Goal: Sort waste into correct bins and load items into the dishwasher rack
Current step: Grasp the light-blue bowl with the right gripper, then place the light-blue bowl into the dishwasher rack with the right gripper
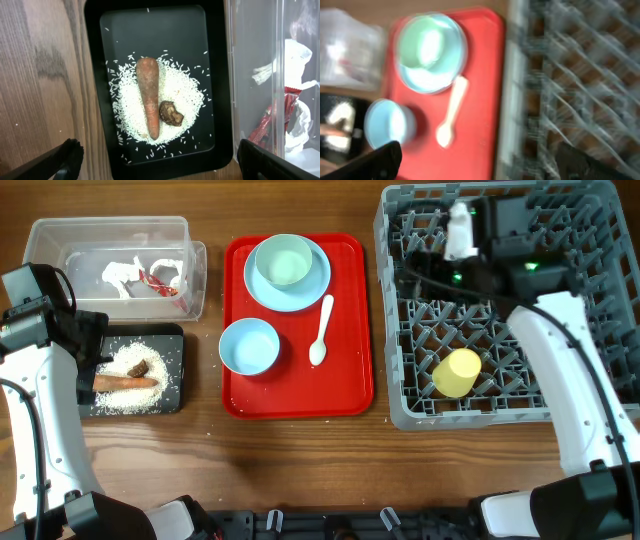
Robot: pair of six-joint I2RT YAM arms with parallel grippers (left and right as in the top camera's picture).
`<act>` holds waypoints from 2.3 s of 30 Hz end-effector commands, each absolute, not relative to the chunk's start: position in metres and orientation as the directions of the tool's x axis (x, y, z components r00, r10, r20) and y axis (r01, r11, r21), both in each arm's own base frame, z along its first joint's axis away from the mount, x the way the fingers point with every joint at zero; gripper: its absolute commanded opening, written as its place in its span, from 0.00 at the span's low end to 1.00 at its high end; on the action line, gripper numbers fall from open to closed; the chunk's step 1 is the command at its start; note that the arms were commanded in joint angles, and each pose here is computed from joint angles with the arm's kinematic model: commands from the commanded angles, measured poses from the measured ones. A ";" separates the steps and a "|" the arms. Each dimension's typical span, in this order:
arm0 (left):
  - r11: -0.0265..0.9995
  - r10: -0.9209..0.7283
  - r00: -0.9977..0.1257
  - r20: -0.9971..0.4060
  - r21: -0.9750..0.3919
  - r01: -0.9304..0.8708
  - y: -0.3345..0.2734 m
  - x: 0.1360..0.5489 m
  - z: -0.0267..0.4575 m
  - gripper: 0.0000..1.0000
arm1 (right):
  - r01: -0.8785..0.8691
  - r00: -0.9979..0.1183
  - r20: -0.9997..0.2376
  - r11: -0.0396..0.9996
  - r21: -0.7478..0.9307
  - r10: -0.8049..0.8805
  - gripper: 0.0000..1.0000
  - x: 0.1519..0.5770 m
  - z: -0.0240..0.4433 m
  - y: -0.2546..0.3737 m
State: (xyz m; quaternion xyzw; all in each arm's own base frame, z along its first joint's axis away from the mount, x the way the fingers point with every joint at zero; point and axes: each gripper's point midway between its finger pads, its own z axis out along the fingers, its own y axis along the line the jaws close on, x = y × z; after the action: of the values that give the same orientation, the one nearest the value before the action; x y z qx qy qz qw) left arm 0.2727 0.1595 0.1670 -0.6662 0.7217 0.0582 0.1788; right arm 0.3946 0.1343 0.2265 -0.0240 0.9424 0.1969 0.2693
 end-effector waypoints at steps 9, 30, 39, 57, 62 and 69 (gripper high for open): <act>0.110 -0.940 -0.054 -0.338 -0.148 -0.983 0.161 0.273 0.167 1.00 | -0.192 -0.943 -0.331 0.843 0.503 -0.017 0.86 0.368 0.109 0.349; 0.110 -0.940 -0.054 -0.338 -0.148 -0.983 0.161 0.273 0.167 1.00 | -0.068 -0.996 -0.085 0.816 0.574 -0.023 0.04 0.346 0.031 0.372; 0.110 -0.940 -0.054 -0.338 -0.149 -0.983 0.161 0.273 0.167 1.00 | 0.373 -0.470 -0.878 0.922 -0.102 0.093 0.04 0.432 0.267 0.128; 0.110 -0.940 -0.054 -0.338 -0.148 -0.983 0.161 0.273 0.167 1.00 | 0.365 -0.657 -0.585 0.479 -0.799 -0.475 0.04 0.557 0.185 0.028; 0.110 -0.940 -0.055 -0.338 -0.149 -0.983 0.161 0.273 0.167 1.00 | 0.346 -0.641 -0.585 0.494 -0.798 -0.496 0.04 0.555 0.184 0.048; 0.110 -0.940 -0.055 -0.338 -0.149 -0.983 0.161 0.273 0.167 1.00 | 0.275 -0.629 -0.547 0.500 -0.821 -0.553 0.21 0.548 0.178 0.086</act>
State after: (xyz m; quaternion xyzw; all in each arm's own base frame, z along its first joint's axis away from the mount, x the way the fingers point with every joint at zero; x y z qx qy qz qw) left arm 0.2731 0.1584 0.1661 -0.6661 0.7226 0.0552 0.1764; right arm 0.5459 0.0744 0.1819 -0.0864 0.7563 -0.4993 0.4139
